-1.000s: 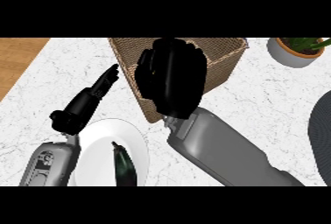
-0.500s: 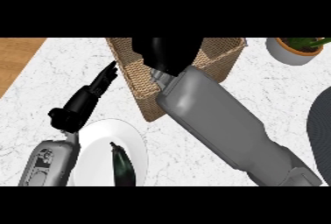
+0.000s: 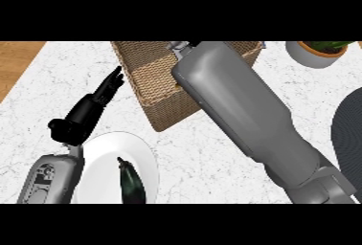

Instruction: Pick the sweet potato from the placemat and place it in the basket

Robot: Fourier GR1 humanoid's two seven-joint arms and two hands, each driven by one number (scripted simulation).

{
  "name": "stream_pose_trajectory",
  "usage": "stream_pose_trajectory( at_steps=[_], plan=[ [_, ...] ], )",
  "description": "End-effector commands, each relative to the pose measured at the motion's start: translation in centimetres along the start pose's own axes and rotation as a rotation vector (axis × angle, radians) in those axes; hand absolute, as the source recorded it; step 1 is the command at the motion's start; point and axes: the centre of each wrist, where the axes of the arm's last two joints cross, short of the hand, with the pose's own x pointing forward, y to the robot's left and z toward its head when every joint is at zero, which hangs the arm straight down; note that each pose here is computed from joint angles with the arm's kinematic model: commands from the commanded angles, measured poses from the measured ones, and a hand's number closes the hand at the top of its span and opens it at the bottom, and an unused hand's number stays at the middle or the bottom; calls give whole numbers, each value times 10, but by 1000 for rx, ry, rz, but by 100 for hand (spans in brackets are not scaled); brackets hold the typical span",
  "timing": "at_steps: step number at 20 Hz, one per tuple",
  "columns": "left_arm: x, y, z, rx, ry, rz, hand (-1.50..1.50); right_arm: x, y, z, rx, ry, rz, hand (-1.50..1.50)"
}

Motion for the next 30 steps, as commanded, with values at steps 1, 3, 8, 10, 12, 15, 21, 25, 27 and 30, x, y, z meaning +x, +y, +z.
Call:
stream_pose_trajectory(
  at_steps=[1, 3, 8, 10, 12, 15, 21, 25, 27, 30],
  plan=[
    [-1, 2, 5, 0, -8, 1, 0, 2, 8, -7, -9, 295, -58, 150],
    [-3, -2, 2, 2, 7, 24, 0, -1, 14, -4, 3, 294, -55, 150],
    [9, 7, -3, 31, 9, -19, 0, -26, 37, -6, 39, 325, -35, 150],
    [-5, 3, 15, 35, 9, -8, 0, -42, 49, -1, 4, 312, -55, 150],
    [4, 14, 8, 44, 15, -16, 0, -45, 53, -1, -12, 301, -45, 150],
    [-13, 16, 23, 54, 13, -2, 0, -49, 61, 2, -48, 241, -19, 150],
    [-10, 9, 26, 70, 39, -13, 0, -65, 67, -1, -143, 254, -77, 150],
    [-2, 15, 22, 46, 16, -12, 0, -82, 75, -1, -148, 255, -96, -150],
    [-5, 23, 26, 84, 27, -8, 0, -80, 73, -1, -153, 255, -95, -150],
    [-3, 16, 24, 76, 11, 22, 0, -66, 71, -11, -153, 223, -72, -150]
  ],
)
